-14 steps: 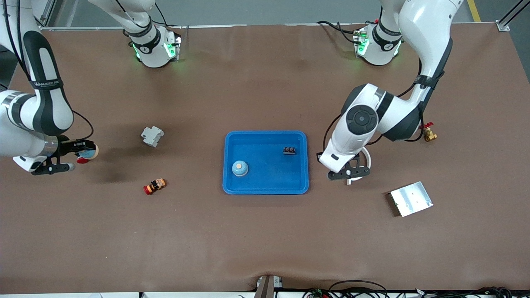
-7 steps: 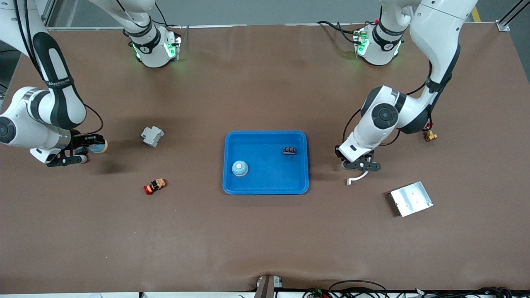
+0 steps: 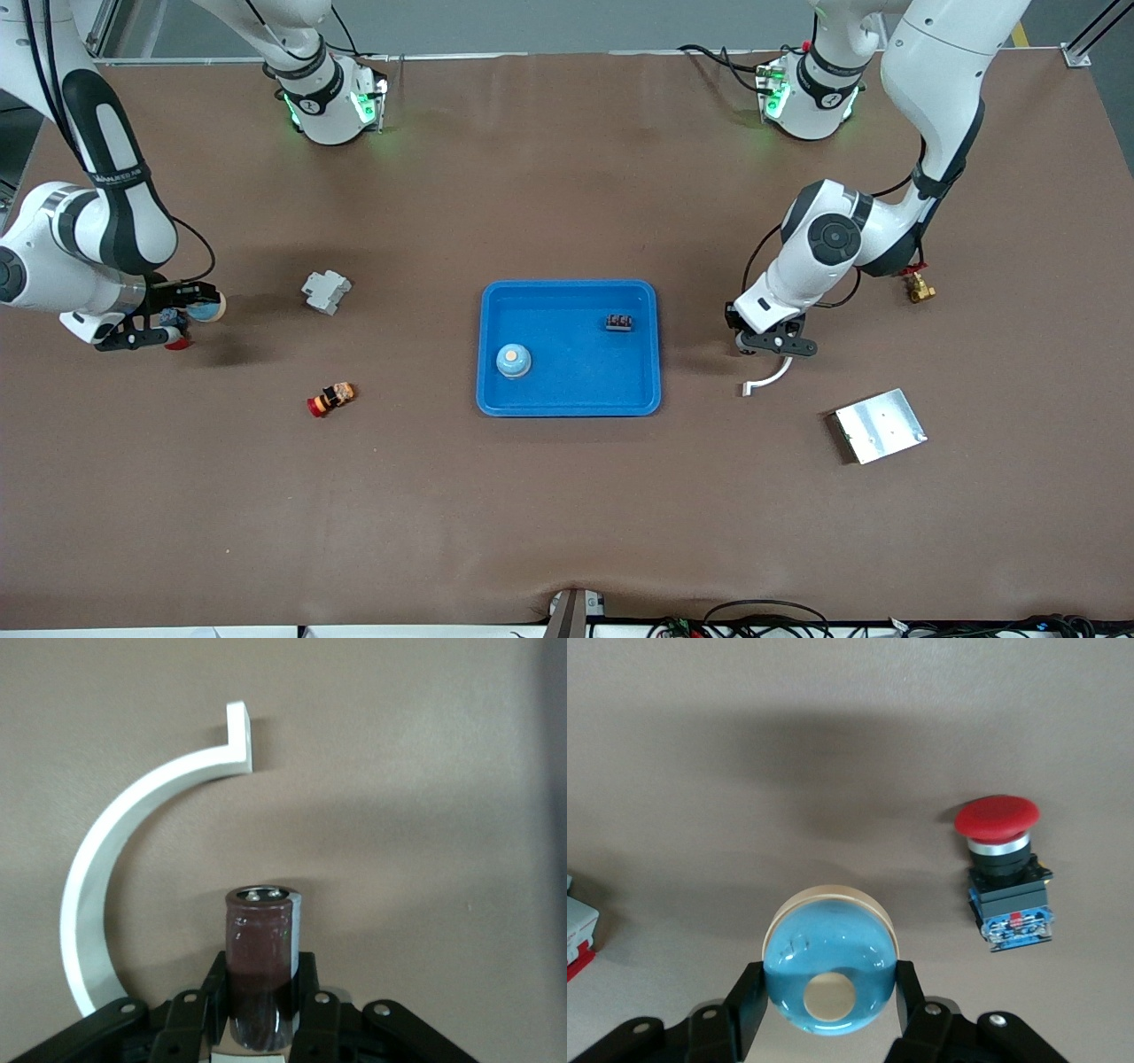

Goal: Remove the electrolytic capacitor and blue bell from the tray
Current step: 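Set the bell by the red button while the left gripper places the capacitor, then return the right gripper to the tray while the left gripper returns too, then grasp the second bell with the right gripper while the left gripper grasps the capacitor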

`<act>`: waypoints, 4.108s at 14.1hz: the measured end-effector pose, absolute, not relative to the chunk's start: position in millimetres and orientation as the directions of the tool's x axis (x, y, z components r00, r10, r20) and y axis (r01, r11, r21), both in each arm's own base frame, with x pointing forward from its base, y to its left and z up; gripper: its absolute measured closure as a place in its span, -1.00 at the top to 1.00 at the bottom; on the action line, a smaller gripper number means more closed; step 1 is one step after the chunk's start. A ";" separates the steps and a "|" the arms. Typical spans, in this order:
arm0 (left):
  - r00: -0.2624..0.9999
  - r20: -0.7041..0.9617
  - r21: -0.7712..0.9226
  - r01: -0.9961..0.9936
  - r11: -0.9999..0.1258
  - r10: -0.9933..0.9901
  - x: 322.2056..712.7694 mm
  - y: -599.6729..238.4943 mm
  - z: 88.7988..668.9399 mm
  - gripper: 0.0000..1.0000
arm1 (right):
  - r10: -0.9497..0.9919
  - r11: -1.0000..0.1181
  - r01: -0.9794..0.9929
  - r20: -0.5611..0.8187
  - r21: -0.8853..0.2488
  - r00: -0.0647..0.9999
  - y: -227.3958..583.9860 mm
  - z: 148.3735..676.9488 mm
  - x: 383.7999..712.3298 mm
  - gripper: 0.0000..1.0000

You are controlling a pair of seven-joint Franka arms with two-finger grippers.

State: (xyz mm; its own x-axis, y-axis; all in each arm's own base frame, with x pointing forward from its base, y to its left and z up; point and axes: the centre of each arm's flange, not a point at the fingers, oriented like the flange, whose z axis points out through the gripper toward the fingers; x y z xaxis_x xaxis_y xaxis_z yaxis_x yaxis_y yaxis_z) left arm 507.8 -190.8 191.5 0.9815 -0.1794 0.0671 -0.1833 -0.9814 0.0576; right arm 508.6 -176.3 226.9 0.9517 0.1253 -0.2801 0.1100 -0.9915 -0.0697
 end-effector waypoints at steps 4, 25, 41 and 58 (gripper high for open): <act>0.978 0.088 0.065 -0.196 -0.978 -0.190 501.8 -183.3 177.9 -0.34 | 0.124 -0.991 0.106 -0.301 -0.078 0.945 -177.4 208.7 505.0 0.27; 0.986 -0.018 -0.026 0.167 -0.986 0.168 542.6 -206.6 273.4 1.00 | -0.056 -0.994 -0.081 -0.306 -0.070 0.950 154.2 354.6 601.0 1.00; 0.323 -0.070 -0.014 0.946 -0.324 0.944 496.3 -364.8 281.2 1.00 | -0.233 -0.967 -0.245 -0.147 -0.070 0.961 403.9 264.4 556.7 1.00; 0.089 0.023 0.013 0.996 -0.089 0.996 501.3 -446.9 193.8 1.00 | -0.271 -0.961 -0.274 -0.074 -0.035 0.960 422.4 212.2 575.5 1.00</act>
State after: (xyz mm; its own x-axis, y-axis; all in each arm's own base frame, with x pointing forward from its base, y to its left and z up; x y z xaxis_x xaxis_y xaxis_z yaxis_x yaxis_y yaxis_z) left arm 501.3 -446.9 193.8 0.0892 0.9958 0.0229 0.9959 -0.0895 0.0131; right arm 575.5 422.4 212.2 0.9596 -0.2714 -0.0745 -0.2745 -0.9610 -0.0348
